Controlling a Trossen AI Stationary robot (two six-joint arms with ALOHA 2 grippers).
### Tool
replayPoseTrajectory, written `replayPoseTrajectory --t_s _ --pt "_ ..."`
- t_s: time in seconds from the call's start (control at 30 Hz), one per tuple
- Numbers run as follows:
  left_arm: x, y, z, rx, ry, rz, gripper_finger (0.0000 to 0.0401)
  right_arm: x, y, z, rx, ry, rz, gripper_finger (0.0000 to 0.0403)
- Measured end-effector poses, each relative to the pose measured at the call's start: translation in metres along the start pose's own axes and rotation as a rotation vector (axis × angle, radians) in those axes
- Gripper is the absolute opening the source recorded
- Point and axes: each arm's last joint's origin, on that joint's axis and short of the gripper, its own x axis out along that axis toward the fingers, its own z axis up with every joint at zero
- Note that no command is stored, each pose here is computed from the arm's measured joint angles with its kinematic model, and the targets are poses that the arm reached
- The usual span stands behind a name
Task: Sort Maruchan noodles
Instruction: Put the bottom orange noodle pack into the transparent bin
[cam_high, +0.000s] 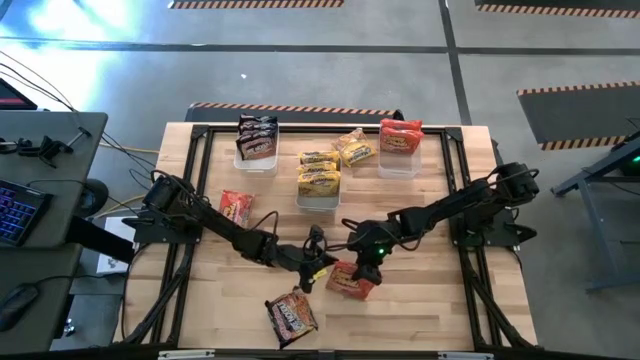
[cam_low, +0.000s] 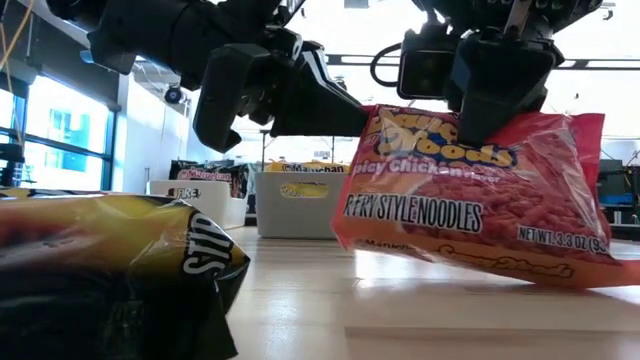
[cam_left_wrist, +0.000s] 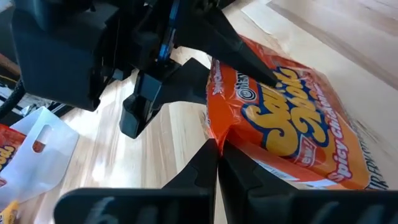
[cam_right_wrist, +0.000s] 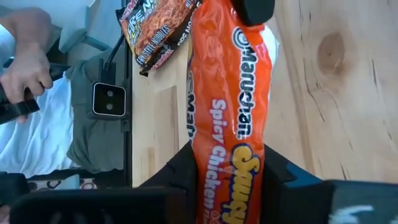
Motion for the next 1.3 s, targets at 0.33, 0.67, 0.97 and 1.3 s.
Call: replayPoseTrajectory --t_s 0.33,0.67,0.97,1.3 --pt "-0.035 0.021 0.018 -0.157 0.089 -0.044 0.0048 -0.004 0.003 0.002 -0.031 -0.025 0.010 0.0092" --pt "-0.083 0.009 -0.021 -0.457 -0.133 -0.136 0.0066 -0.056 0.015 0.024 -0.159 -0.044 -0.119 0.0086" --pt "-0.106 0.000 -0.048 -0.541 -0.260 -0.097 0.0041 -0.159 0.027 0.067 -0.453 0.197 -0.661 0.0085" --pt "-0.106 -0.002 -0.051 -0.508 -0.261 -0.176 0.0025 -0.262 -0.027 0.084 -0.392 0.338 -0.883 0.0085"
